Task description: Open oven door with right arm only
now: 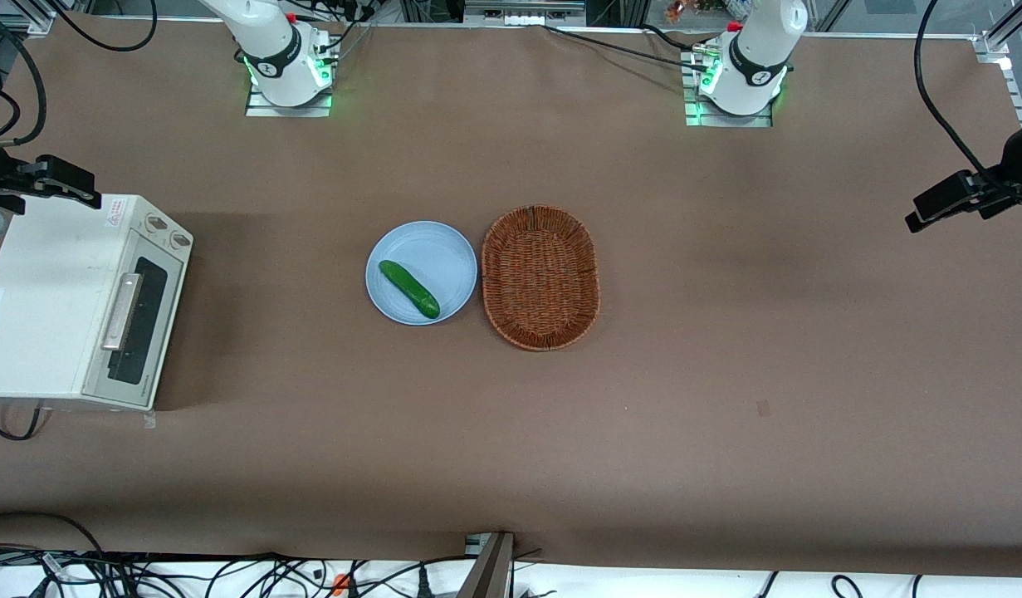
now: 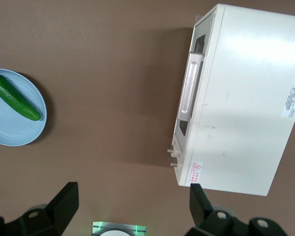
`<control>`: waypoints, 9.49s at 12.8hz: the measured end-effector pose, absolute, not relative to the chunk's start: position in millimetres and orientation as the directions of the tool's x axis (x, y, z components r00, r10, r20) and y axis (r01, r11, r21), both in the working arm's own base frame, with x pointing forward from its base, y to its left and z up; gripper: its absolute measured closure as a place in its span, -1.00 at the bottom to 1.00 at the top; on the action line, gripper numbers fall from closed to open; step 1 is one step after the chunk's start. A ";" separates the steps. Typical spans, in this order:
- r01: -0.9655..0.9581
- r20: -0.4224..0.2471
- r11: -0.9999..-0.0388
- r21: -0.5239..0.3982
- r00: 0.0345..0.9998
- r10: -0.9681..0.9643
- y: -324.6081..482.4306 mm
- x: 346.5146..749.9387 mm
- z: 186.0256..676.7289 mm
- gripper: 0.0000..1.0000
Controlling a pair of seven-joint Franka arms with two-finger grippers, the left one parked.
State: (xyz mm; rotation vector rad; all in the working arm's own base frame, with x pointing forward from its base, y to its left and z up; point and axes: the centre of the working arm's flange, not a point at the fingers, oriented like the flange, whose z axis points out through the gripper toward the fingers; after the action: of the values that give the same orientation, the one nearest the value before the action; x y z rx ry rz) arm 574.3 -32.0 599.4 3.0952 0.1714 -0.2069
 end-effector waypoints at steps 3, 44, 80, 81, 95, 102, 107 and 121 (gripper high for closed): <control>0.113 -0.146 -0.993 0.025 0.983 0.108 -31.7 573.3 598.1 -1.00; 0.292 -0.457 -0.844 0.450 0.887 0.064 -15.6 644.7 348.1 0.98; 0.287 -0.409 -0.919 0.270 0.898 0.160 61.3 656.2 253.8 0.98; 0.290 -0.408 -0.920 0.263 0.898 0.166 64.8 656.6 243.6 0.98; 0.176 -0.415 -0.974 0.145 0.904 0.102 55.3 656.2 172.2 0.98; 0.027 -0.421 -0.998 0.049 0.907 0.004 80.8 657.5 180.2 0.98; 0.036 -0.367 -0.999 0.040 0.930 0.019 88.6 684.2 243.7 0.98; 0.107 -0.222 -0.994 -0.037 0.969 0.112 6.9 622.1 545.4 -1.00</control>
State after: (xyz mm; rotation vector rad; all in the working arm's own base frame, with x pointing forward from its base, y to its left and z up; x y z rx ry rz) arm 622.1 6.9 545.4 3.1414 0.1748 -0.3566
